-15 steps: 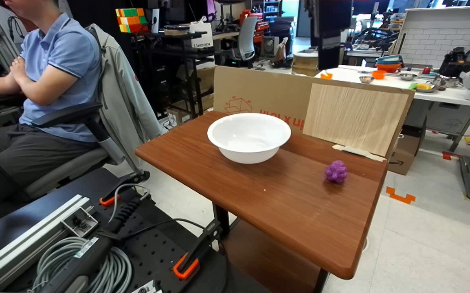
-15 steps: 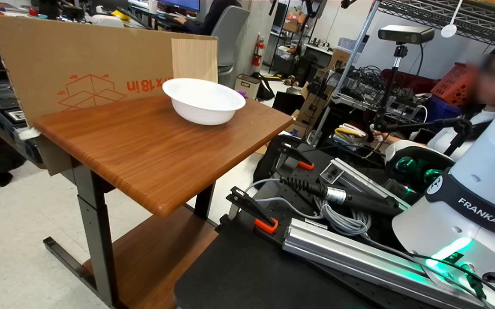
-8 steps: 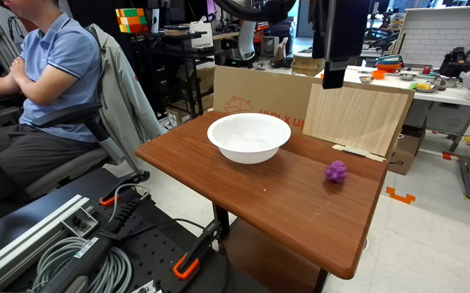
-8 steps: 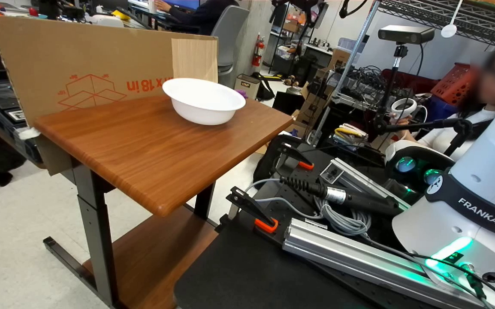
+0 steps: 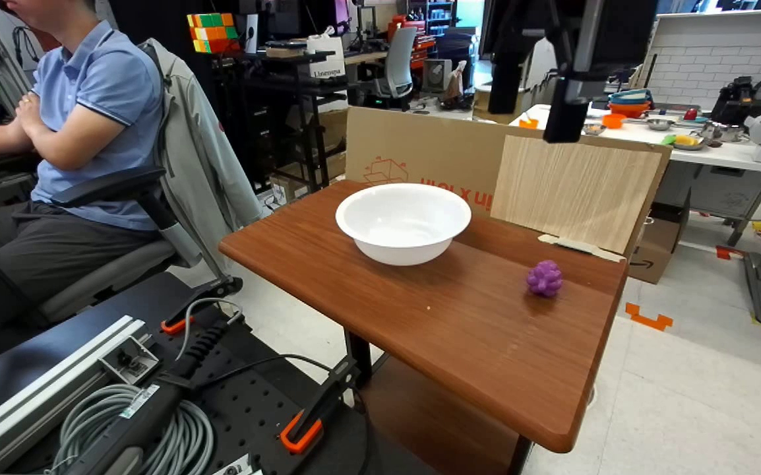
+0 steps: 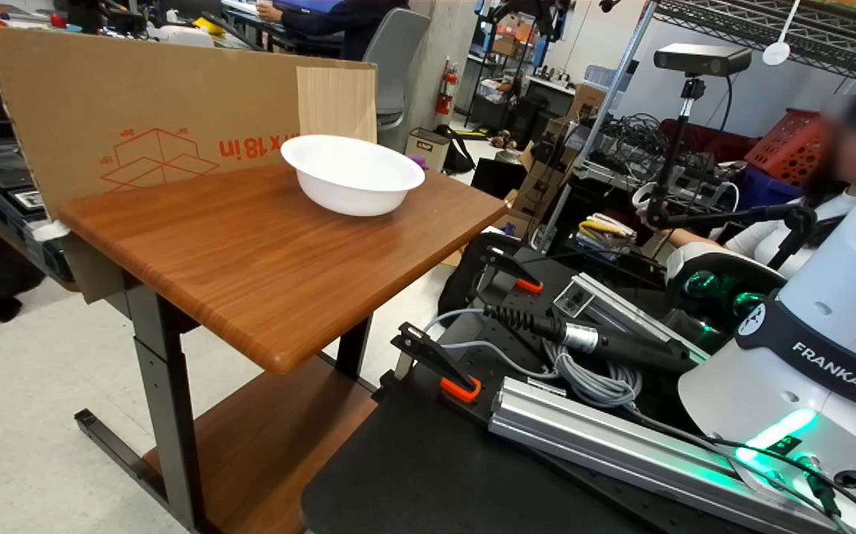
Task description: Pick up the object from the table and put it in the cup
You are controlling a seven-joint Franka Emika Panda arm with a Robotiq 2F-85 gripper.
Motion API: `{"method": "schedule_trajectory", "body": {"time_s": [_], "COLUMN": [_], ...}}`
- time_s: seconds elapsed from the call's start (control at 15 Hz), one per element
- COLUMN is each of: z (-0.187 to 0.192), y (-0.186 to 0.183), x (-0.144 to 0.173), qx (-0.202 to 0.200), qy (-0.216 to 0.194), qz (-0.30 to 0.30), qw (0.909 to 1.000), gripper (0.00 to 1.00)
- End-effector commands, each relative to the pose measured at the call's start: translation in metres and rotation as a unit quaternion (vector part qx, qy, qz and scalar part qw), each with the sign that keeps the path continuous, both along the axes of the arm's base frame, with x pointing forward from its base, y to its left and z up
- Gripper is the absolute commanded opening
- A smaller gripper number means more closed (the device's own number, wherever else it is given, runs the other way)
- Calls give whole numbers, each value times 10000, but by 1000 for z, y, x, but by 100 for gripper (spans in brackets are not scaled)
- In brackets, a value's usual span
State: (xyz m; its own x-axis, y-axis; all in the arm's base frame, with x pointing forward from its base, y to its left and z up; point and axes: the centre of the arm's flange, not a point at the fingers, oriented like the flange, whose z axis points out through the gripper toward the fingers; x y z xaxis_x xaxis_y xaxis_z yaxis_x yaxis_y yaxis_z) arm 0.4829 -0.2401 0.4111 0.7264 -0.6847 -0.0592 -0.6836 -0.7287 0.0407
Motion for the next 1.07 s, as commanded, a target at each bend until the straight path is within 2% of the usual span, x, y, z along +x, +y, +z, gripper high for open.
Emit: {"method": "schedule_trajectory", "body": {"time_s": [0.0, 0.07, 0.2, 0.33, 0.47, 0.67, 1.0], "z": [0, -6, -18, -32, -52, -86, -127], "y": [-50, -60, -79, -91, -93, -84, -50], "x": [53, 63, 85, 109, 132, 162, 186], "qx": [62, -30, -343, -368, -361, -560, -676], "qy": [817, 978, 1162, 998, 417, -436, -909], "qz": [515, 626, 489, -197, -677, -945, -874], "qw": [9953, 9932, 9914, 9941, 9962, 9930, 9897], "gripper": [100, 100, 100, 100, 100, 100, 100]}}
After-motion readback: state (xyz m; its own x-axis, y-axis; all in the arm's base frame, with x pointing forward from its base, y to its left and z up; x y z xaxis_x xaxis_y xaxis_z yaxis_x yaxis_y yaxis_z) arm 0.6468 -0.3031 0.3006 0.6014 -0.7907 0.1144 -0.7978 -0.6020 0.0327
